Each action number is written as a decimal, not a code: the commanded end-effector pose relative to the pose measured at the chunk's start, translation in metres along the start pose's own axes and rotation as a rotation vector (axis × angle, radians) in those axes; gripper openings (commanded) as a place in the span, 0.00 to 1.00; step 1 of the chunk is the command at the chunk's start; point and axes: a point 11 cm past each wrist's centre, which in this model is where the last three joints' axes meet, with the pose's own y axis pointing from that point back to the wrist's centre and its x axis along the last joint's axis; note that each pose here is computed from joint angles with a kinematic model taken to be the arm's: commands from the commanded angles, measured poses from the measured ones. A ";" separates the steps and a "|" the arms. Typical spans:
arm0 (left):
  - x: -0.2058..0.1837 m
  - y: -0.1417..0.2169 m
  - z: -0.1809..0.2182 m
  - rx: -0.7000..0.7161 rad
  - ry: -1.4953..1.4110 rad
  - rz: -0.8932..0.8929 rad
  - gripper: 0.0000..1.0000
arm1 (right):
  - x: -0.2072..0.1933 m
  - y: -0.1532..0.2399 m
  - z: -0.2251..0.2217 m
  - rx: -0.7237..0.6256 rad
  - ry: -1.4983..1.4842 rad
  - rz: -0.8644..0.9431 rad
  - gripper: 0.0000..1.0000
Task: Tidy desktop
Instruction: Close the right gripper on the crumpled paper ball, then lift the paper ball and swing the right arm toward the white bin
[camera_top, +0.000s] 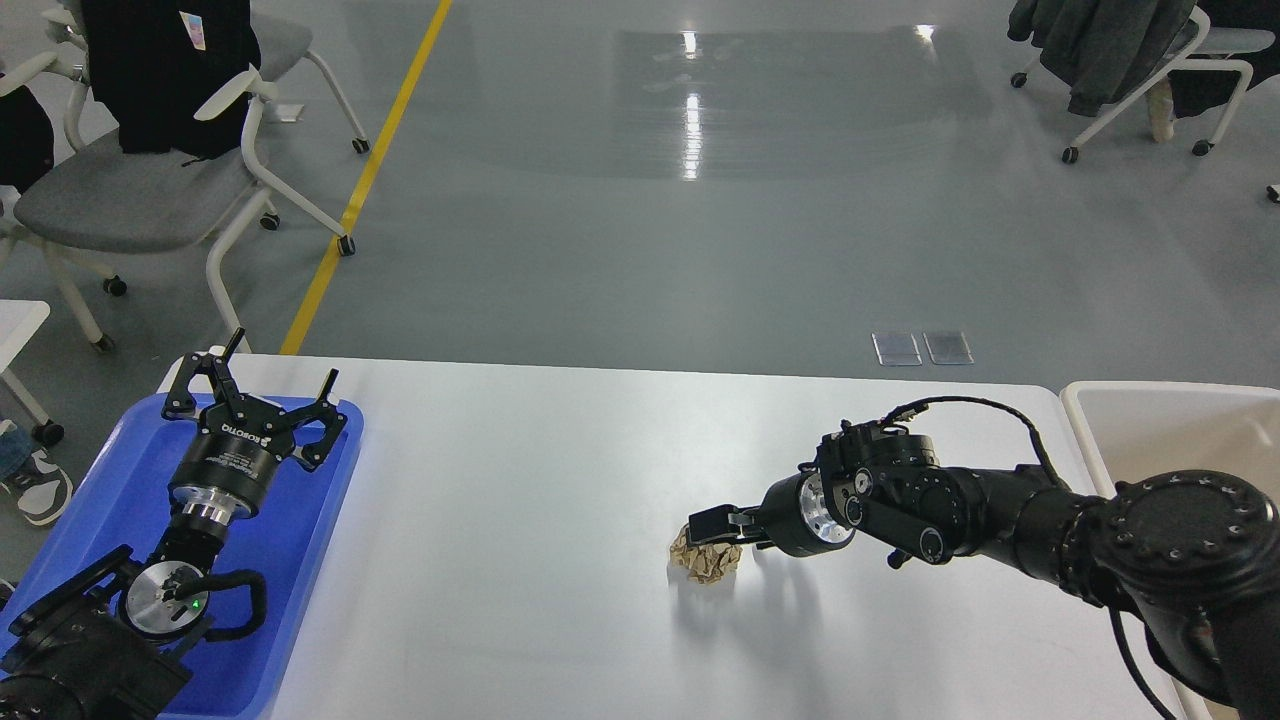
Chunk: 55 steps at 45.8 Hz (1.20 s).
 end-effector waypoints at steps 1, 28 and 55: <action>0.000 0.000 0.000 0.000 0.000 0.000 0.99 | -0.011 -0.003 0.014 -0.045 0.055 0.013 0.95; 0.000 0.000 0.000 0.000 0.000 0.000 0.99 | 0.017 0.009 -0.007 -0.051 0.221 0.018 0.00; 0.000 0.000 0.000 0.000 0.000 0.000 0.99 | 0.089 0.112 -0.085 0.001 0.330 -0.118 0.00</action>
